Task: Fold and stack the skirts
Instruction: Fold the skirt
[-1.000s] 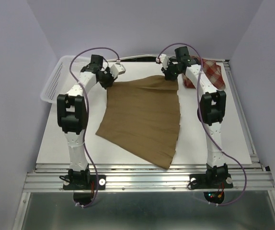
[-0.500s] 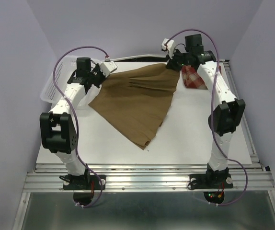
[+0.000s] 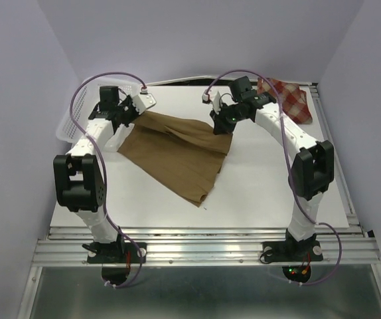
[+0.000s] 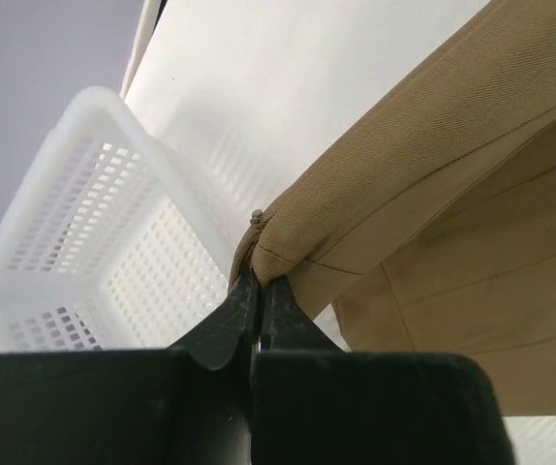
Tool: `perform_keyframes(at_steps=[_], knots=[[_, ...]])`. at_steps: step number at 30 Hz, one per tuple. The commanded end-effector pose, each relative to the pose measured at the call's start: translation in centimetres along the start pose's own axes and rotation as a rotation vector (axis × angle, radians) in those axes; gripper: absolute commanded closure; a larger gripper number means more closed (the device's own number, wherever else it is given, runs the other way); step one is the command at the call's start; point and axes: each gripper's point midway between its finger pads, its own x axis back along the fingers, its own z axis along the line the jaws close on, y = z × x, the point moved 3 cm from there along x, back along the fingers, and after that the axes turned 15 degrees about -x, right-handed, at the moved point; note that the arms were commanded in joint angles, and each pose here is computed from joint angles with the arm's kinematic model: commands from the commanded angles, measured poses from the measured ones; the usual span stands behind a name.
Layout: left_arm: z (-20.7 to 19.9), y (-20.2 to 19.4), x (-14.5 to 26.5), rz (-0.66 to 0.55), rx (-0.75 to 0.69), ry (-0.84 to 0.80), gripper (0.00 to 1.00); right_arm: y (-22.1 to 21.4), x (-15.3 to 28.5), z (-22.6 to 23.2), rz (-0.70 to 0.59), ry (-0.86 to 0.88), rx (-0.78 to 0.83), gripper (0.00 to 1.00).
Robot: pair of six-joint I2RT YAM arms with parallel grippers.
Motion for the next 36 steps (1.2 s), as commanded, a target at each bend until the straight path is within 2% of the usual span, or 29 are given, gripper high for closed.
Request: perform_keyframes(at_steps=[1, 7, 11, 15, 19, 24, 29, 33, 36], knots=[[5.8, 0.2, 0.3, 0.027, -0.098, 0.145, 1.00, 2.9, 0.7, 2.4, -0.061, 0.026, -0.044, 0.99], [2.6, -1.8, -0.4, 0.088, -0.172, -0.015, 1.00, 1.2, -2.8, 7.0, 0.020, 0.139, -0.152, 0.99], [-1.7, -3.4, -0.1, 0.129, -0.184, -0.153, 1.00, -3.2, -6.7, 8.5, 0.138, 0.179, -0.210, 0.99], [-6.0, -4.1, 0.4, 0.165, -0.196, -0.273, 1.00, -7.9, -10.1, 7.7, 0.246, 0.173, -0.293, 0.99], [-9.8, -5.0, 0.6, 0.199, -0.172, -0.371, 1.00, -10.9, -11.7, 6.8, 0.322, 0.143, -0.293, 0.99], [-14.0, -4.6, 1.2, 0.190, -0.155, -0.512, 1.00, -14.2, -9.9, 3.1, 0.390, -0.015, -0.213, 0.99], [-17.6, -2.2, 1.1, 0.132, -0.123, -0.607, 1.00, -16.0, -5.6, -3.4, 0.417, -0.128, -0.173, 0.99], [-20.3, 2.1, 0.6, 0.038, -0.050, -0.660, 1.00, -15.0, -3.2, -6.9, 0.396, -0.216, -0.094, 0.99], [-19.3, 3.7, 0.0, 0.005, 0.027, -0.621, 1.00, -12.0, -1.6, -7.4, 0.342, -0.222, -0.048, 0.99]])
